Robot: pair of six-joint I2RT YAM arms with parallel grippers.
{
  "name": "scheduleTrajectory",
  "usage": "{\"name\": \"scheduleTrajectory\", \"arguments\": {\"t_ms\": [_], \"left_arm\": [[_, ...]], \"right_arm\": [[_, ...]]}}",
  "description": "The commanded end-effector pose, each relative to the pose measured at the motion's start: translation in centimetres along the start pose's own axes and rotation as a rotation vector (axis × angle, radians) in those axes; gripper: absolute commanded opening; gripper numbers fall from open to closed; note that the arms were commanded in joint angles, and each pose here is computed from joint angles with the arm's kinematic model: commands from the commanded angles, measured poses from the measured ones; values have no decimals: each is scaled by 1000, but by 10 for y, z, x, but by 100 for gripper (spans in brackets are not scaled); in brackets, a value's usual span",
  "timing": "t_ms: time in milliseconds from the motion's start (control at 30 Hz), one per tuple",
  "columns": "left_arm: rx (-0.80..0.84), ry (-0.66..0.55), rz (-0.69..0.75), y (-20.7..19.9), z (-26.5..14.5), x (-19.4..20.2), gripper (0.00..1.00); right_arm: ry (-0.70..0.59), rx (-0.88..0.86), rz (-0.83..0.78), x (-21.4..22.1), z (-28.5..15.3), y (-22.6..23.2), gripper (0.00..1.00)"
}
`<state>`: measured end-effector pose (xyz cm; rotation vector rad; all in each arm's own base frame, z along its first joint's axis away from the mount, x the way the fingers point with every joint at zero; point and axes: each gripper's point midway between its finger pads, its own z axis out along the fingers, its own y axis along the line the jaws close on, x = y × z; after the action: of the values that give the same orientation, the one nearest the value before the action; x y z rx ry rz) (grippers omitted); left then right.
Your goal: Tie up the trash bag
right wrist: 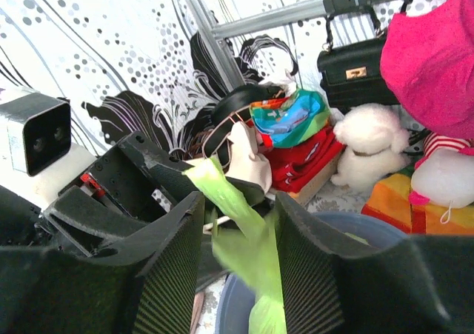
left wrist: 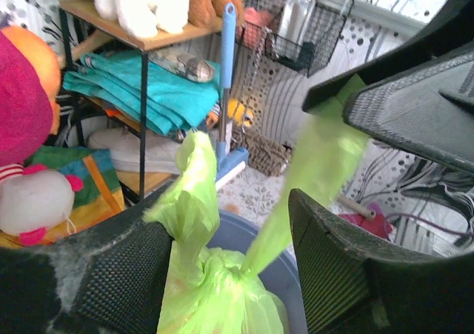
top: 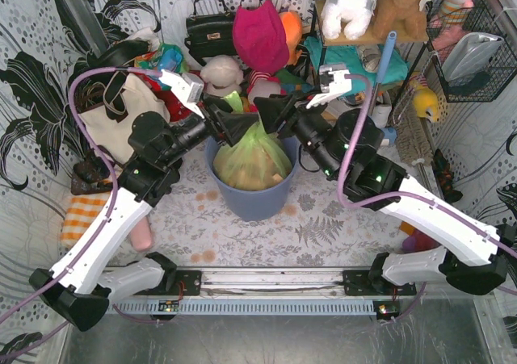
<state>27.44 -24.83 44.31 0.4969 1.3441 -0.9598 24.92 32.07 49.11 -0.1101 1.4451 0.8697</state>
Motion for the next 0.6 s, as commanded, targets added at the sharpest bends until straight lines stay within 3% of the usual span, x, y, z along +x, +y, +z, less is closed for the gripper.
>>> {"name": "scheduleTrajectory", "arguments": {"t_ms": [0,200,333,567], "left_arm": [[-72,-118,65,0,-10,-51,69],[-161,-199,93,-2,-23,-106,70],[-354,-250,76,22,-42,-126,71],[-761,-277,38,87,-90,-101,74]], "right_arm": [[-94,3,-3,-42,-15,-2,44],[-159,100,-112,-75,-25,-20,54],[-176,239,-234,-83,-32,-48,58],[-115,463,-377,-63,-40,-119,64]]}}
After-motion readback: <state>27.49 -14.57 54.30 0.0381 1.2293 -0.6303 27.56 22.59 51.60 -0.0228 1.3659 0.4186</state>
